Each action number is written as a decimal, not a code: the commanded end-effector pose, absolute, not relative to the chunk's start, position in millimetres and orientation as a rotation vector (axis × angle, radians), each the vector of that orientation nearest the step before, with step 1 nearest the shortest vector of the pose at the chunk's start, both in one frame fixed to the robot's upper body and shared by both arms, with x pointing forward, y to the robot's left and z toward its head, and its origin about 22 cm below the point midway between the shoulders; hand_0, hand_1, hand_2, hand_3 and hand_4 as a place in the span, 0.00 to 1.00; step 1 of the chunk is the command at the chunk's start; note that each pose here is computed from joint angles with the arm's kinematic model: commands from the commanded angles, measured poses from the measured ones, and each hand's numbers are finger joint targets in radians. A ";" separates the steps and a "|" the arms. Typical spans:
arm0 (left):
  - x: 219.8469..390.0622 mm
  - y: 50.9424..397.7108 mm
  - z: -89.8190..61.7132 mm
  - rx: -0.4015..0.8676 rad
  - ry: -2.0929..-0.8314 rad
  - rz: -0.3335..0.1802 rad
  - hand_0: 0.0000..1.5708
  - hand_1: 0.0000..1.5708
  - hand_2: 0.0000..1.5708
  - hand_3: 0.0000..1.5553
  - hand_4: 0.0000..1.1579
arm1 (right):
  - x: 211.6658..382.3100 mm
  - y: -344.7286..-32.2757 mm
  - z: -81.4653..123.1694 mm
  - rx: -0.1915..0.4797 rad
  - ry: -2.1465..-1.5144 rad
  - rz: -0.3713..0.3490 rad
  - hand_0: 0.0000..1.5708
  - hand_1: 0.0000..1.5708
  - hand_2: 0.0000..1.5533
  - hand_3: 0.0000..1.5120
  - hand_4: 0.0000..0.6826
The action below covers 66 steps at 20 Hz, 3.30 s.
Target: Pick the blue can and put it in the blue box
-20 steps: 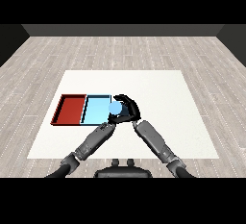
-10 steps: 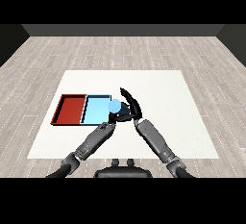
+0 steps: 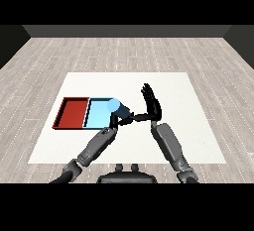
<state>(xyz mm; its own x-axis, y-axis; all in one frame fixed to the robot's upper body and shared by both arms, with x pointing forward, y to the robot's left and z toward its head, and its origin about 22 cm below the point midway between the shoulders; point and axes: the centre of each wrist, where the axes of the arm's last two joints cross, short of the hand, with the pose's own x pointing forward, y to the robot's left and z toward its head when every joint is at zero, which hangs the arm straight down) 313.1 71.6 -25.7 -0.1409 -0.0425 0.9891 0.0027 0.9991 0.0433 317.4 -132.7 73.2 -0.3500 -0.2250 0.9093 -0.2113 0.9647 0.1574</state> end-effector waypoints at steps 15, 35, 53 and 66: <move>380.9 179.5 -2.6 0.352 -1.628 0.002 1.00 1.00 1.00 0.95 0.98 | 272.7 -236.6 85.6 0.196 -2.045 -0.256 0.00 0.00 0.00 0.00 0.00; 353.3 242.6 -88.9 0.611 -0.942 -0.136 0.73 0.73 0.67 0.41 0.78 | 304.5 -244.0 64.7 0.183 -1.991 -0.319 0.00 0.00 0.00 0.00 0.00; 357.1 211.4 -87.1 0.782 -1.183 0.008 0.00 0.00 0.00 0.00 0.00 | 310.9 -234.5 68.4 0.266 -2.019 -0.284 0.00 0.00 0.00 0.00 0.00; 385.0 188.5 -16.7 0.137 -1.974 0.058 0.00 0.00 0.00 0.00 0.00 | 289.6 -247.0 38.3 0.255 -1.973 -0.212 0.00 0.00 0.00 0.00 0.00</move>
